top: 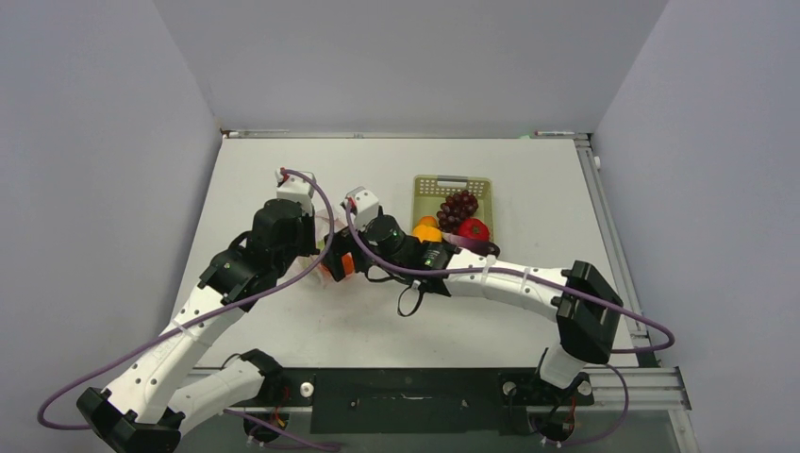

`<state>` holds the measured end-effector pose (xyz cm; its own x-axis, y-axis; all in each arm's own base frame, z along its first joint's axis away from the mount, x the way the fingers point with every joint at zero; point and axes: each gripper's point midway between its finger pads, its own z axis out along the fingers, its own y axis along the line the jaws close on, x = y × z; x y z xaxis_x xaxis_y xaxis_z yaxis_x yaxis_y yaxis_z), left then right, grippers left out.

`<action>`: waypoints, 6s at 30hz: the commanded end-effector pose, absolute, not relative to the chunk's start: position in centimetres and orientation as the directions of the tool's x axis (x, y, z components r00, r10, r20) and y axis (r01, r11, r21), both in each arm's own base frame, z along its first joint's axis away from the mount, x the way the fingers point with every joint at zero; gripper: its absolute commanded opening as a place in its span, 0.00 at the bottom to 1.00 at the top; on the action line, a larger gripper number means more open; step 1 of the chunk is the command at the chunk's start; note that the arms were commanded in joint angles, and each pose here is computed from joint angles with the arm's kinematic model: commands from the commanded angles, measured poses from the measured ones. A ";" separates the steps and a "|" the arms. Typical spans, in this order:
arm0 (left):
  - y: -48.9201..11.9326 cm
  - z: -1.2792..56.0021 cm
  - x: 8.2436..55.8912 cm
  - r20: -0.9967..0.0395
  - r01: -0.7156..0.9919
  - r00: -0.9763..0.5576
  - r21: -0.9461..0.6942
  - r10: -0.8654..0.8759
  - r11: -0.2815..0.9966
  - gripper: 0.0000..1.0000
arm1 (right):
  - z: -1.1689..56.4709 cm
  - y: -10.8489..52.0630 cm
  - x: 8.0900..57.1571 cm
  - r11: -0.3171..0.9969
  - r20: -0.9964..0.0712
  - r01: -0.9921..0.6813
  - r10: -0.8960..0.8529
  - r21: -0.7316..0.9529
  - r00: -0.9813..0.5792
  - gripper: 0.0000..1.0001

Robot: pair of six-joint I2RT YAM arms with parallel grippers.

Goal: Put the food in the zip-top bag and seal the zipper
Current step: Place the fake vegetable in the zipper food storage bag, then adjust the zipper food storage bag at the center of the board.

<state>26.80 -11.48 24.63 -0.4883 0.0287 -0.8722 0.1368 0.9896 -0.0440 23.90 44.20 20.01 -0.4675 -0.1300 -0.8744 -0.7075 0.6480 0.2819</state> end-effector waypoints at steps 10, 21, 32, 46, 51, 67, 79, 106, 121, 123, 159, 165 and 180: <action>-11.9 26.4 27.4 -0.901 0.142 -0.433 -0.081 -0.012 0.987 0.00 | 26.7 39.9 26.6 0.768 -0.937 -0.609 -0.033 0.199 -0.347 0.97; -11.9 26.1 27.6 -0.898 0.140 -0.440 -0.076 -0.007 0.987 0.00 | 22.4 39.6 28.1 0.769 -0.892 -0.590 -0.058 0.247 -0.449 0.96; -11.9 26.2 27.5 -0.899 0.138 -0.438 -0.077 -0.009 0.987 0.00 | 18.5 41.6 27.7 0.724 -0.835 -0.616 -0.105 0.309 -0.541 0.96; -11.9 26.4 27.5 -0.900 0.141 -0.435 -0.082 -0.013 0.987 0.00 | 18.5 42.5 27.9 0.728 -0.832 -0.620 -0.125 0.294 -0.541 0.09; -11.8 26.5 27.5 -0.902 0.141 -0.432 -0.082 -0.013 0.987 0.00 | 20.3 42.5 28.1 0.735 -0.856 -0.625 -0.122 0.263 -0.503 0.05; -10.2 29.3 26.3 -0.934 0.115 -0.352 -0.101 -0.055 0.988 0.00 | 32.0 41.5 29.2 0.759 -0.949 -0.637 -0.086 0.133 -0.302 0.05; -11.4 32.6 23.7 -0.928 0.236 -0.364 -0.170 -0.075 0.957 0.00 | 38.2 39.8 28.9 0.771 -0.976 -0.629 -0.049 0.099 -0.213 0.05; -13.9 28.3 26.9 -0.878 0.191 -0.468 -0.215 -0.103 0.958 0.00 | 25.6 37.7 33.0 0.842 -0.903 -0.525 -0.122 0.126 -0.411 0.05; -13.1 38.2 25.9 -0.932 0.239 -0.295 -0.284 -0.210 0.928 0.00 | 34.3 38.4 31.3 0.808 -0.954 -0.577 -0.071 0.115 -0.291 0.05; -13.3 38.5 25.7 -0.929 0.250 -0.300 -0.294 -0.215 0.922 0.00 | 34.7 38.4 31.3 0.809 -0.955 -0.577 -0.072 0.113 -0.289 0.05; -12.4 23.7 34.0 -0.596 0.017 -0.620 -0.661 -0.511 0.750 0.00 | 26.8 41.1 41.2 0.810 -0.868 -0.571 -0.184 0.133 -0.462 0.05; -12.5 22.7 34.4 -0.585 0.009 -0.634 -0.659 -0.506 0.752 0.00 | 24.9 40.3 41.5 0.809 -0.850 -0.570 -0.195 0.142 -0.490 0.05; -13.2 30.0 33.6 -0.678 0.169 -0.600 -0.626 -0.424 0.762 0.00 | 29.1 40.7 37.5 0.760 -0.882 -0.638 -0.209 0.126 -0.423 0.05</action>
